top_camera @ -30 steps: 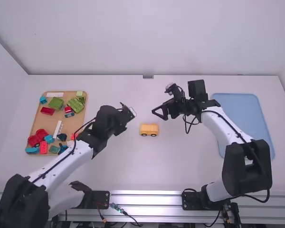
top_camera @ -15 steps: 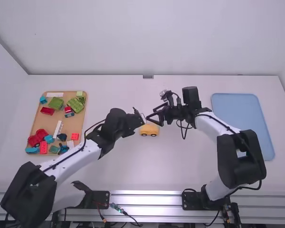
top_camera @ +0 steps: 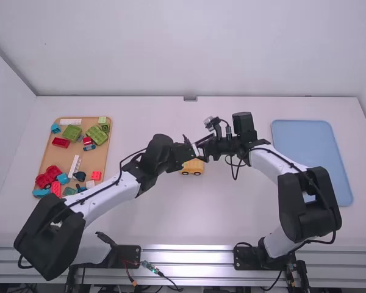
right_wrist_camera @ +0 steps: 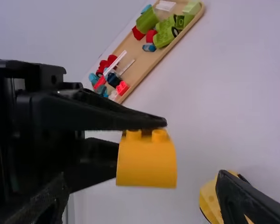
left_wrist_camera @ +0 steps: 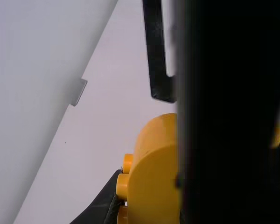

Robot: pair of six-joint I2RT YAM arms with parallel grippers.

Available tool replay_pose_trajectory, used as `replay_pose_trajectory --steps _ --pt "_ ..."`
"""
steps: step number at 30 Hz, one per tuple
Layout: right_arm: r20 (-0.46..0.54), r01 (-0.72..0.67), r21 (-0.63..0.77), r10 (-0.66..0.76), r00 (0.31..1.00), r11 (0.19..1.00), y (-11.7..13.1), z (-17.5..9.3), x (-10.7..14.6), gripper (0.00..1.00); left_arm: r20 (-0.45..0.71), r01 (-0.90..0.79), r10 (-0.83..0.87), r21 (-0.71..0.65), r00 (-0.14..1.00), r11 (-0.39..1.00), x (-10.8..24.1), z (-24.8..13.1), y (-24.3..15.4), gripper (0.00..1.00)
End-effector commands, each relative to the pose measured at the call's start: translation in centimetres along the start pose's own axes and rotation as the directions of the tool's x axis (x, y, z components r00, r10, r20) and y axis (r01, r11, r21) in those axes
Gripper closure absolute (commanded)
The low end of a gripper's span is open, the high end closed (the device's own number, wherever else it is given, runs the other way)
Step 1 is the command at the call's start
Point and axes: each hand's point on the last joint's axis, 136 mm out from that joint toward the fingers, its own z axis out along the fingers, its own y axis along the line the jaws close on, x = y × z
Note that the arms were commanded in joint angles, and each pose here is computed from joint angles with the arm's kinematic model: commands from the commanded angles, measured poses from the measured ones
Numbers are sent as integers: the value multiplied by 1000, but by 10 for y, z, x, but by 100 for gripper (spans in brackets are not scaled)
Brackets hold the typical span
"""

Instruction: Assemble lego blocks to make yellow taxi

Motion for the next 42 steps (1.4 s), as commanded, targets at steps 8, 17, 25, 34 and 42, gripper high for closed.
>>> replay_pose_trajectory --steps 8,17,25,34,42 --pt "-5 -16 -22 16 1000 1000 5 2 1 38 113 -34 29 37 993 999 -30 0 -3 98" --pt "-4 -18 -22 18 1000 1000 5 3 1 55 109 -34 30 34 994 999 -29 0 -3 98" --pt "1 -22 -21 22 1000 1000 5 3 -1 74 111 -34 30 32 993 999 -30 0 -2 98" --pt "5 -15 -11 15 1000 1000 3 2 -2 83 113 -37 33 34 993 999 -30 0 -3 56" --pt "1 41 37 -41 999 999 -6 2 -2 83 113 42 -46 36 992 998 -32 -4 -1 1"
